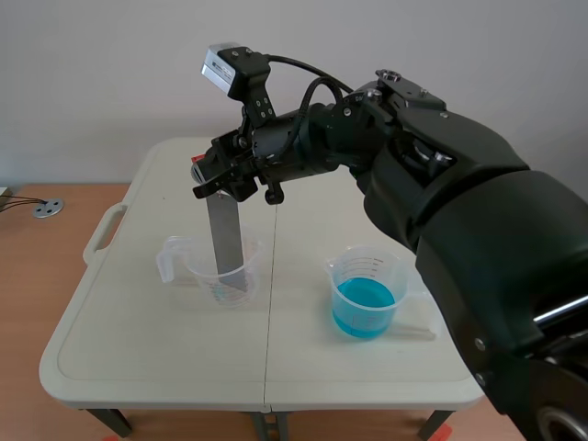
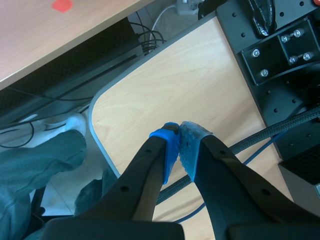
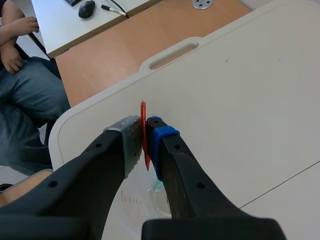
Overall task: Hold the metal plate by the orange handle, dip it into the blue solution, take it out and point at it, then put the plate back in the beaker on the left.
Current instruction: 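Put the plate into the left beaker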
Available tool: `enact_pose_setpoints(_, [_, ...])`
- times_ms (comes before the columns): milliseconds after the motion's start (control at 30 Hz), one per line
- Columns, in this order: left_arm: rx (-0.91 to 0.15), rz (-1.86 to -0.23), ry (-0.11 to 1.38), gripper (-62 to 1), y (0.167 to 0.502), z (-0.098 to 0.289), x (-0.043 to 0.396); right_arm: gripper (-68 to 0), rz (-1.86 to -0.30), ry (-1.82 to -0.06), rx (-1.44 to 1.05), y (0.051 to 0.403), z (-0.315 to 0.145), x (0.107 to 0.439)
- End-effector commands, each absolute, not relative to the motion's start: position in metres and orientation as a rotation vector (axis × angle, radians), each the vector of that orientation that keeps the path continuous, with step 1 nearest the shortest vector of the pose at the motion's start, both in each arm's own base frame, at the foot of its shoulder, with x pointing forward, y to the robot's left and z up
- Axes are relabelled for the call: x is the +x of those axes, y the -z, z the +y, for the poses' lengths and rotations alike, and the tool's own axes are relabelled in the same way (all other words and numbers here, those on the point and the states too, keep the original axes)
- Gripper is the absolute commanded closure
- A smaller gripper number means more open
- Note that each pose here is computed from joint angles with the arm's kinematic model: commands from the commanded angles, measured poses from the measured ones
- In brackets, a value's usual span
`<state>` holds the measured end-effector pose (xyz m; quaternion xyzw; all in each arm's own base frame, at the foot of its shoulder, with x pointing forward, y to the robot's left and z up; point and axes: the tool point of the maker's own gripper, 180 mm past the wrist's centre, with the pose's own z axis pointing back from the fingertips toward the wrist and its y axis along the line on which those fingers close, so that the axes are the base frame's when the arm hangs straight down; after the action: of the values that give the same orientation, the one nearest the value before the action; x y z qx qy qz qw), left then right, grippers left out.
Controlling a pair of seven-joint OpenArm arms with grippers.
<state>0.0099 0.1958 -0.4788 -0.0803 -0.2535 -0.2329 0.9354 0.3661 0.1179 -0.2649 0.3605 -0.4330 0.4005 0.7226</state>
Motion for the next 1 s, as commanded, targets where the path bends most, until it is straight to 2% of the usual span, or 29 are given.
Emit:
enact_pose_setpoints(0, [-0.164, -0.538, 0.481, -2.7, 0.476, 0.195, 0.016, -1.8, -1.0, -0.907, 0.808, 0.248, 0.122, 0.371])
enact_pose_setpoints(100, [-0.164, -0.538, 0.481, -2.7, 0.476, 0.195, 0.016, -14.7, -0.984, -0.904, 0.793, 0.252, 0.12, 0.371])
enact_pose_setpoints(267, [-0.164, -0.538, 0.481, -3.2, 0.476, 0.195, 0.016, -50.5, -0.985, -0.867, 0.77, 0.253, 0.117, 0.377])
enact_pose_setpoints(300, [-0.164, -0.538, 0.481, -6.0, 0.476, 0.195, 0.016, -57.5, -0.985, -0.863, 0.768, 0.253, 0.117, 0.377])
enact_pose_setpoints(333, [-0.164, -0.538, 0.481, -12.6, 0.476, 0.195, 0.016, -64.0, -0.985, -0.86, 0.767, 0.253, 0.117, 0.378])
enact_pose_setpoints(367, [-0.164, -0.538, 0.481, -23.1, 0.476, 0.195, 0.016, -66.7, -0.986, -0.86, 0.767, 0.253, 0.117, 0.378])
enact_pose_setpoints(467, [-0.166, -0.546, 0.48, -62.3, 0.475, 0.194, 0.017, -66.5, -0.988, -0.861, 0.766, 0.252, 0.117, 0.378])
enact_pose_setpoints(967, [-0.17, -0.564, 0.479, -62.3, 0.473, 0.193, 0.02, -66.5, -1.032, -0.795, 0.746, 0.238, 0.096, 0.394])
